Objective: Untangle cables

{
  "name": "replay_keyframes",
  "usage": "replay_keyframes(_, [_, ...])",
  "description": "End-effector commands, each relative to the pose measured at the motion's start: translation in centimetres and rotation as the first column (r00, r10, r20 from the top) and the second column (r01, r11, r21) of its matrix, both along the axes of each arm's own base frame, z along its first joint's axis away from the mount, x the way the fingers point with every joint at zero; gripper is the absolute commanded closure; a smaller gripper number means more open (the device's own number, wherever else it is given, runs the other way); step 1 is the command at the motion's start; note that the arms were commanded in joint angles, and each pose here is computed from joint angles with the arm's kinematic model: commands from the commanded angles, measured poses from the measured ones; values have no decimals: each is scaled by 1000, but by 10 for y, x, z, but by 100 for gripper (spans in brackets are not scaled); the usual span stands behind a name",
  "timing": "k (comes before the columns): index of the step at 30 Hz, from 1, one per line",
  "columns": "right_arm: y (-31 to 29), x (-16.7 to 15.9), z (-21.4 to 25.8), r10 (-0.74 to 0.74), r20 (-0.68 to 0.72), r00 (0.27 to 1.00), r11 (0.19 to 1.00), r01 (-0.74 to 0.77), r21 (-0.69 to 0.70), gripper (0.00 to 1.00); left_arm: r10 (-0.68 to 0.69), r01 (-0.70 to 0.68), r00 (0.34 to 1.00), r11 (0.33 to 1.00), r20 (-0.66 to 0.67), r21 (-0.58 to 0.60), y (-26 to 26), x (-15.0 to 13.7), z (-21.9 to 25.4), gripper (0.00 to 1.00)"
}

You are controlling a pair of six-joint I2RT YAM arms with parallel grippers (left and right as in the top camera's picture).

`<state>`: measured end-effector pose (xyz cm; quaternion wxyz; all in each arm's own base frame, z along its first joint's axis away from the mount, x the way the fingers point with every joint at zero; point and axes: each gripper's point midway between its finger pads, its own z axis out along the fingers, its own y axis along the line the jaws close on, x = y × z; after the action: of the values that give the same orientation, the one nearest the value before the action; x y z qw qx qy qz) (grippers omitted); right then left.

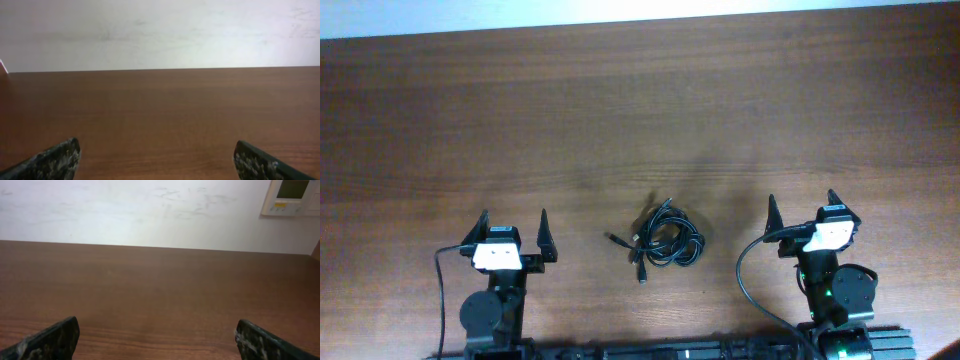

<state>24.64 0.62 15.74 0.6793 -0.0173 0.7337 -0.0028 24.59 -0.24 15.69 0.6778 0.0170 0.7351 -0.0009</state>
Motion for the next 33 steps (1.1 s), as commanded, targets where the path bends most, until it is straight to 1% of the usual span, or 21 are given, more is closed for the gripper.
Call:
replay_keyframes(1, [-5, 0, -3, -27, -5, 1000, 1000, 27, 2, 2, -11, 10, 999, 1000, -44, -16, -2, -4, 1, 1])
replay_keyframes(5, [-5, 0, -2, -27, -5, 1000, 1000, 27, 2, 2, -4, -3, 997, 996, -83, -88, -2, -12, 10, 1])
replay_keyframes(8, [-5, 0, -3, -27, -5, 1000, 1000, 27, 2, 2, -5, -3, 996, 996, -91, -88, -3, -18, 25, 1])
replay_keyframes(11, [-5, 0, -3, -27, -5, 1000, 1000, 27, 2, 1, -5, -6, 992, 996, -128, -89, -3, -21, 41, 1])
replay_keyframes(14, [-5, 0, -2, -27, -5, 1000, 1000, 27, 2, 2, -5, -14, 975, 996, -221, -89, -3, -22, 51, 1])
replay_keyframes(17, [-5, 0, -3, -27, -5, 1000, 1000, 27, 2, 2, -7, -23, 948, 996, -319, -89, -3, -6, 62, 1])
replay_keyframes(19, [-5, 0, -3, -27, -5, 1000, 1000, 27, 2, 2, -38, -1, 921, 995, -388, -101, -8, 5, 57, 1])
replay_keyframes(20, [-5, 0, -2, -27, -5, 1000, 1000, 27, 2, 2, -76, 32, 905, 993, -418, -110, -14, 10, 56, 1])
replay_keyframes(23, [-5, 0, -2, -27, -5, 1000, 1000, 27, 2, 2, -242, 202, 840, 970, -486, -135, -41, 24, 52, 1])
replay_keyframes(25, [-5, 0, -2, -27, -5, 1000, 1000, 27, 2, 2, -323, 280, 763, 946, -560, -163, -53, 31, 48, 1])
replay_keyframes(27, [-5, 0, -3, -27, -5, 1000, 1000, 27, 2, 2, -342, 306, 682, 936, -647, -172, -57, 35, 39, 1])
replay_keyframes(29, [-5, 0, -2, -27, -5, 1000, 1000, 27, 2, 2, -375, 352, 615, 918, -694, -184, -69, 38, 32, 1])
replay_keyframes(33, [-5, 0, -2, -27, -5, 1000, 1000, 27, 2, 2, -448, 464, 521, 863, -727, -199, -109, 42, 21, 1])
